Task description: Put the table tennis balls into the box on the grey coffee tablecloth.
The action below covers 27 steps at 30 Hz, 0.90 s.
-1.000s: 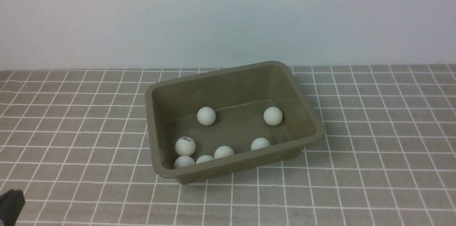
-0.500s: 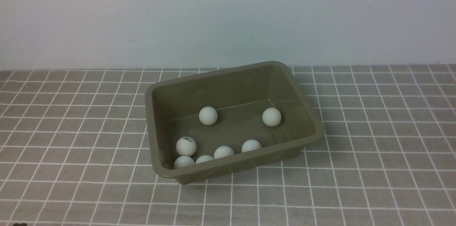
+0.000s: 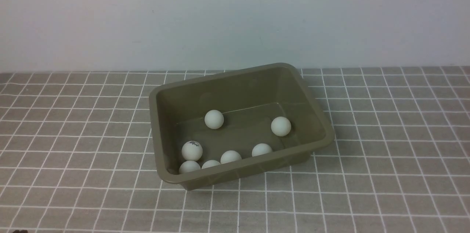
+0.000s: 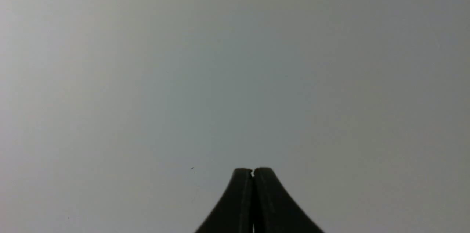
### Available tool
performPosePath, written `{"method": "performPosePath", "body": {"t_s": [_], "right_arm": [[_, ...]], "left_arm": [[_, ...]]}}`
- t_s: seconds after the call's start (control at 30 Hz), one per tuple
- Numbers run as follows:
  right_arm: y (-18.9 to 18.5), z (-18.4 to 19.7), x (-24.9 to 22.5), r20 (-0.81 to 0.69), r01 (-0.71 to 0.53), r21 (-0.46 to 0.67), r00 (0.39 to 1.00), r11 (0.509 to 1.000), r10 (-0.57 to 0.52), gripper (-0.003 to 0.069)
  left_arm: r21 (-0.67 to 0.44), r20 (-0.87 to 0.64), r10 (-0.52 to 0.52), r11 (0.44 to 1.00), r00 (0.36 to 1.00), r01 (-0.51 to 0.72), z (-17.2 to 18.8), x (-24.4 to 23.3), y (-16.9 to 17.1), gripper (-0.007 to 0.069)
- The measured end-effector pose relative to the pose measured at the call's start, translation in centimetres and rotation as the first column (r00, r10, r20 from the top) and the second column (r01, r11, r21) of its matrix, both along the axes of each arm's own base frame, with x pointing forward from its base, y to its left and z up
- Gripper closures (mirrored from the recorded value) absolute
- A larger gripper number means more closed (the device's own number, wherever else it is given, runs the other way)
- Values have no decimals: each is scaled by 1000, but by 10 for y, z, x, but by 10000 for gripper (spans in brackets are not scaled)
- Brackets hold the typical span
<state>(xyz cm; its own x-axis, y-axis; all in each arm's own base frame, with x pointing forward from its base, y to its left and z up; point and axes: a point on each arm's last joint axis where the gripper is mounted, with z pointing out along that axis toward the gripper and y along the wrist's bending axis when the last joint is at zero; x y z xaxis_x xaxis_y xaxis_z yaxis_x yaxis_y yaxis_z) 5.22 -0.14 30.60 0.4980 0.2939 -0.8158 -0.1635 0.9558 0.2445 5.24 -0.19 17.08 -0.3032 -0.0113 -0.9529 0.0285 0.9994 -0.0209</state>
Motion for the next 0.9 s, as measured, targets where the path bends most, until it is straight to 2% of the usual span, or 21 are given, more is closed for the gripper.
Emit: {"method": "performPosePath", "body": {"t_s": [0.23,0.4,0.5,0.57,0.6,0.67,0.9], "right_arm": [[0,-1,1,-7,60,-108,998,992,-61,673],[3,-29,5,-202,53,-271,973,961,-110,673],[3,-68,8,-406,15,-342,899,939,-162,673],[2,-87,8,-491,0,-358,850,934,-189,673],[1,-107,7,-566,-12,-360,798,933,-208,673],[0,-125,4,-641,-20,-351,734,936,-224,673],[0,-125,3,-656,-13,-332,722,943,-221,673]], "left_arm": [[0,0,0,1000,1000,0,0,0,0,630],[0,0,0,1000,1000,0,0,0,0,630],[0,0,0,1000,1000,0,0,0,0,630],[0,0,0,1000,1000,0,0,0,0,630],[0,0,0,1000,1000,0,0,0,0,630],[0,0,0,1000,1000,0,0,0,0,630],[-1,0,2,1000,1000,-2,0,0,0,630]]}}
